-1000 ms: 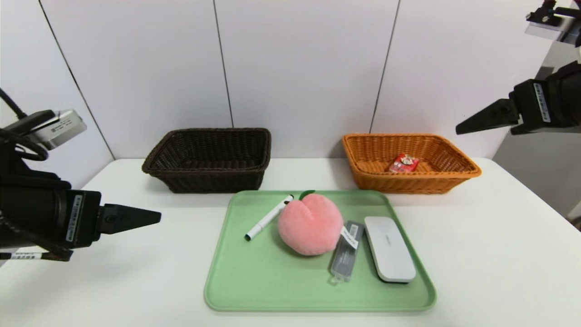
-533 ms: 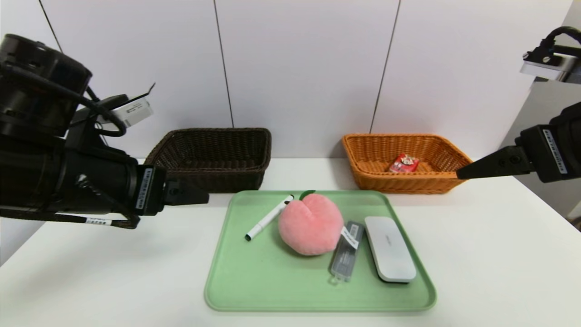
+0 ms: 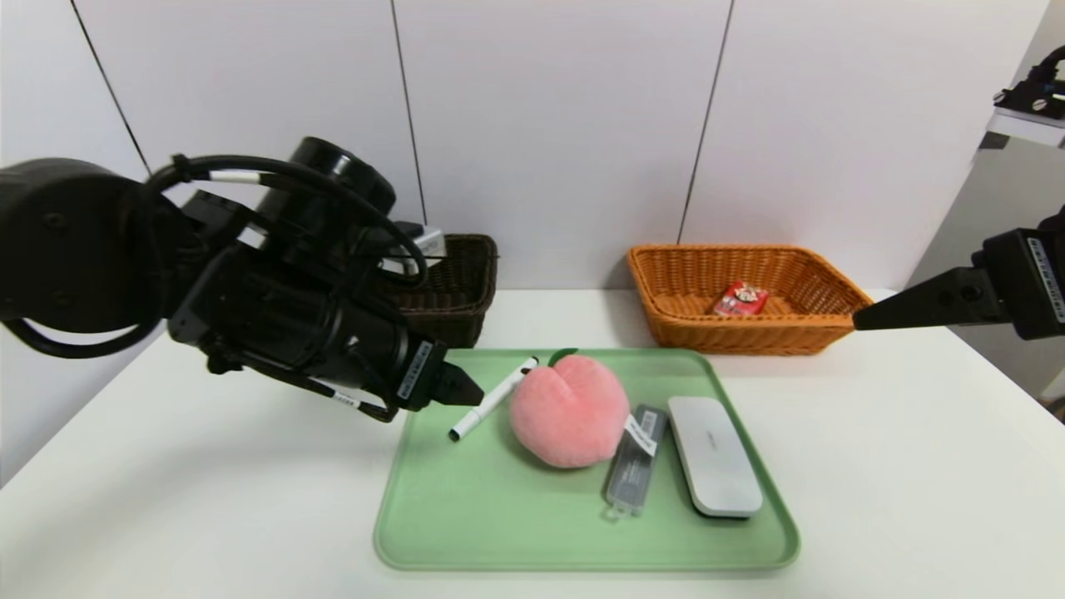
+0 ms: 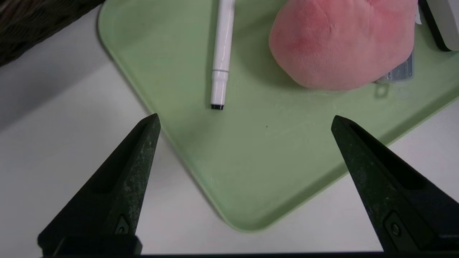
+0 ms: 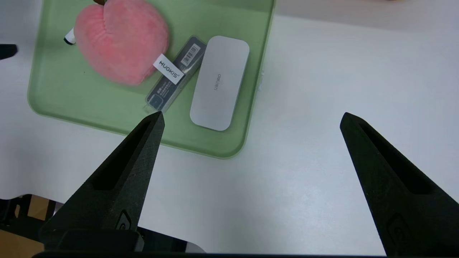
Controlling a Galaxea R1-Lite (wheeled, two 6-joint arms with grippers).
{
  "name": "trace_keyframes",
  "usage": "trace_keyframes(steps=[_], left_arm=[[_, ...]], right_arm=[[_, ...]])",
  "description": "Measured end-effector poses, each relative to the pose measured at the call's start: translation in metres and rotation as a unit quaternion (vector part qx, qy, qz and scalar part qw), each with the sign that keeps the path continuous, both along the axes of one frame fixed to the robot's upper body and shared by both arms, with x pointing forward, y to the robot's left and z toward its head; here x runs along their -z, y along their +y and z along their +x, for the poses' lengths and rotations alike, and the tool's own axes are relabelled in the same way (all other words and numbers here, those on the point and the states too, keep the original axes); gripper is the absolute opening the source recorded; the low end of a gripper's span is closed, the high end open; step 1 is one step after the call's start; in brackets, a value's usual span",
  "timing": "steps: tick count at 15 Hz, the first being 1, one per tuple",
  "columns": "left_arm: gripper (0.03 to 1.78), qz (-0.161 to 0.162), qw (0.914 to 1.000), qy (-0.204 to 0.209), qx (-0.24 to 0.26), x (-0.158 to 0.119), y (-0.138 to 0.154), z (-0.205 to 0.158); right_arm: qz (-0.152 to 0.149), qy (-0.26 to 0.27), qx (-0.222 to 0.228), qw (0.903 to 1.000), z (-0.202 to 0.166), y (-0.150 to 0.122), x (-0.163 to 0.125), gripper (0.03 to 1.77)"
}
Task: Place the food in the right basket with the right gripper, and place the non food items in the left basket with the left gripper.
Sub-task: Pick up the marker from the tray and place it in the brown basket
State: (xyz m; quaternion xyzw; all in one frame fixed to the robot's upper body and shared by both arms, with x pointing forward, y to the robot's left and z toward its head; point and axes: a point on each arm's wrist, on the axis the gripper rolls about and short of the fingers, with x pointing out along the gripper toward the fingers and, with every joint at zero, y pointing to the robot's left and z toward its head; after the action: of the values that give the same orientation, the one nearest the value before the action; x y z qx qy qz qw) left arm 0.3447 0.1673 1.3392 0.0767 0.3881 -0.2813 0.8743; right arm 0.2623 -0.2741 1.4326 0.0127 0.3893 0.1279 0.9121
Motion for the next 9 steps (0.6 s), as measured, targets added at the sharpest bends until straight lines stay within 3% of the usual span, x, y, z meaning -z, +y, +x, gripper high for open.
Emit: trace_keyframes(steps=[3,9], left_arm=[[1.69,-0.001,0.9992,-0.015,0.037,0.019,-0.020,0.018],[1.69,0.012,0.9975,0.016,0.067,0.047,-0.032,0.032]], right_arm=[[0.007,0.002,0.005,1.0000,-0.001,0.000,0.000,1.69],[0.006,0.013,0.008,0.9999,-0.007,-0.002,0.007,1.70]])
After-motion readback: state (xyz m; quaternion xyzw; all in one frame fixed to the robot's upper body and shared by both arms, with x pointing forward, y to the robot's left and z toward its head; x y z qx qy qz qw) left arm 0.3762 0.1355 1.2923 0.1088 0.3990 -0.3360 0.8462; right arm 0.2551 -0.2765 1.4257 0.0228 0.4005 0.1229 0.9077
